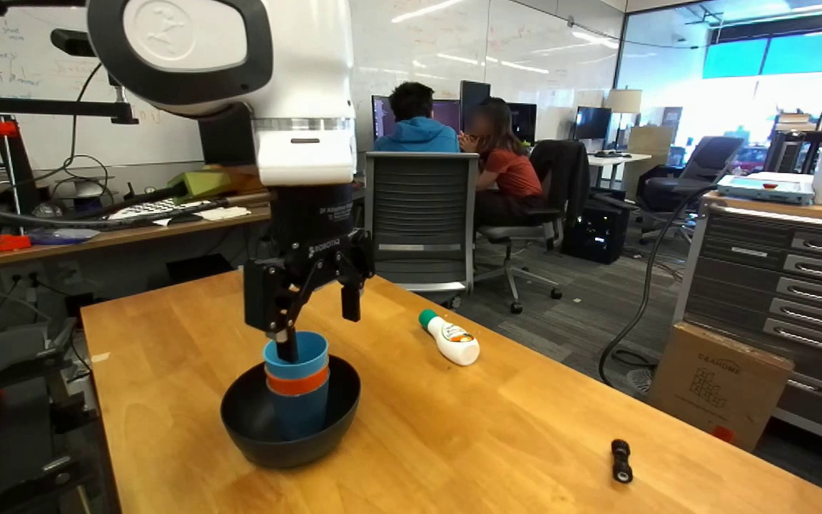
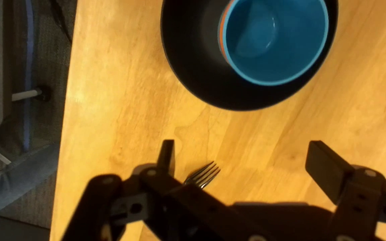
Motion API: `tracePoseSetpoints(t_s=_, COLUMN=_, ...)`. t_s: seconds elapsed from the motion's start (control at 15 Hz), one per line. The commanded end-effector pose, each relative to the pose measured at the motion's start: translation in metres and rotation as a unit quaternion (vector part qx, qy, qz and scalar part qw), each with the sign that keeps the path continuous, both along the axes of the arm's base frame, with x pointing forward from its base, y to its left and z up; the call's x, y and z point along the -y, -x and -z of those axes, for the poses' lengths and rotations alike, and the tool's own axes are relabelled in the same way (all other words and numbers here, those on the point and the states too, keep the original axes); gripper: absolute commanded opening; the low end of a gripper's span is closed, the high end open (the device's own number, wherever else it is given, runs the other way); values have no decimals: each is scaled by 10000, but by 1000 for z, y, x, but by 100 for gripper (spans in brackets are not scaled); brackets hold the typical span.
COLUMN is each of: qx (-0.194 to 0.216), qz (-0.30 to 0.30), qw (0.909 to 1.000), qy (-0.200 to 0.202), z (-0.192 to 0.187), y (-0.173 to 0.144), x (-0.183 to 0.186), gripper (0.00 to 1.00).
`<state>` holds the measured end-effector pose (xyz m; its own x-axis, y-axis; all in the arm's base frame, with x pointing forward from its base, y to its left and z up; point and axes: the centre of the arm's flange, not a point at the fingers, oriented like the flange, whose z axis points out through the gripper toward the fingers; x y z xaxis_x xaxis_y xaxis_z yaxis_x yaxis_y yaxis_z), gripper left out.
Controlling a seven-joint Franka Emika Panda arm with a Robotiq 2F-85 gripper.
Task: Stack up the cups inside the black bowl then put the fork inside the blue cup
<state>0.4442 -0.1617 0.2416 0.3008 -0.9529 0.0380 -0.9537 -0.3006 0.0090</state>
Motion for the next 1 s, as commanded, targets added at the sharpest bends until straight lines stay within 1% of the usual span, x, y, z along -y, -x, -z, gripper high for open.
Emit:
tracePoseSetpoints(t_s=0.0, qx=-30, qz=957, qw=9954, qy=30, z=-6, y=-18, x=40, gripper=100)
tracePoseSetpoints(t_s=0.2, qx=8, qz=1551, qw=9878, qy=144, z=-6, y=-20, x=67, gripper=99)
tracePoseSetpoints(t_s=0.33, qx=34, qz=1945, qw=9805, qy=278, z=-2, y=-21, x=82, gripper=100)
tracePoseSetpoints(t_s=0.4, qx=-15, qz=2126, qw=9767, qy=306, z=2, y=-22, x=91, gripper=100)
tracePoseSetpoints(t_s=0.6, qx=-163, qz=2594, qw=9654, qy=211, z=18, y=-25, x=115, gripper=100)
tracePoseSetpoints(t_s=0.87, qx=-596, qz=3103, qw=9487, qy=-89, z=48, y=-28, x=146, gripper=100)
tracePoseSetpoints(t_s=0.93, qx=-681, qz=3244, qw=9434, qy=-137, z=56, y=-28, x=153, gripper=100)
